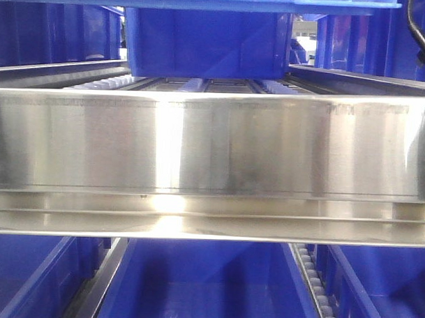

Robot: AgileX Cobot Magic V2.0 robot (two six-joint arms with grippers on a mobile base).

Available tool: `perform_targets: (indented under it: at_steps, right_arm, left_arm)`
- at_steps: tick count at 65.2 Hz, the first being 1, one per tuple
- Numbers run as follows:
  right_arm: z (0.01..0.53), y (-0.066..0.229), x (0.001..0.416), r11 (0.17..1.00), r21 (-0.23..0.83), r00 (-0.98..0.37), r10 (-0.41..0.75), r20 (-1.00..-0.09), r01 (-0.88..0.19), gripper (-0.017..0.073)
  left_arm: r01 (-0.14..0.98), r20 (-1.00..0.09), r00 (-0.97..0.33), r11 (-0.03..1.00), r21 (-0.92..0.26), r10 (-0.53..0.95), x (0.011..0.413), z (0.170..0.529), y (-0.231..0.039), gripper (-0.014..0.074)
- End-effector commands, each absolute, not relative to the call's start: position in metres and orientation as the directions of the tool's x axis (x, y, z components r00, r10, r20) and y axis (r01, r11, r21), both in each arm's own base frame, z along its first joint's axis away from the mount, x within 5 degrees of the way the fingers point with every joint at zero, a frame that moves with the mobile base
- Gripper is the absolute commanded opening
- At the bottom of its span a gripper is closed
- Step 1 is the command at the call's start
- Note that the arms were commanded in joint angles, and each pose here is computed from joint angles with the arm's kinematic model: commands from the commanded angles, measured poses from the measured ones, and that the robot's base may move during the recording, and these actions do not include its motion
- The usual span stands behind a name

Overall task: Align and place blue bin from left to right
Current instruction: 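Lift the blue bin with both grippers and pull it off the shelf, then hold the blue bin raised with both grippers while backing away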

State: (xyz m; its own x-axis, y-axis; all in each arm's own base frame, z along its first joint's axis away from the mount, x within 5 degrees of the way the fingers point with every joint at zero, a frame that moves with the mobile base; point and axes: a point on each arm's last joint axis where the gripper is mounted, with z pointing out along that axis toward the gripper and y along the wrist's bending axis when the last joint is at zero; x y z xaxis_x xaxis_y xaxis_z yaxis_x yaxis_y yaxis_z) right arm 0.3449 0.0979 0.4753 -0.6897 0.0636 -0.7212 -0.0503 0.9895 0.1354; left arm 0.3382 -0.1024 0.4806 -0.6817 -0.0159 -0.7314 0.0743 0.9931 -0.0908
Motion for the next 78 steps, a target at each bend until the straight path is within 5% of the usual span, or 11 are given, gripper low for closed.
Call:
perform_targets:
  at_steps: [1,54,78]
  right_arm:
    - [0.491,0.090,0.348,0.995,0.085,-0.576,0.042,-0.816,-0.049,-0.0153]
    - [0.491,0.090,0.348,0.995,0.085,-0.576,0.042,-0.816,-0.049,-0.0153]
    - [0.491,0.090,0.348,0.995,0.085,-0.576,0.042,-0.816,-0.049,-0.0153]
  left_arm:
    - [0.163,-0.803,-0.597,0.980,-0.118,0.002,0.324,0.504,-0.106,-0.0111]
    - [0.162,-0.803,-0.596,0.980,-0.117,0.003,0.324,0.504,-0.106,-0.0111]
    - [0.203,-0.910,-0.412,0.969,-0.139,-0.045,0.334,0.522,-0.110,-0.0111]
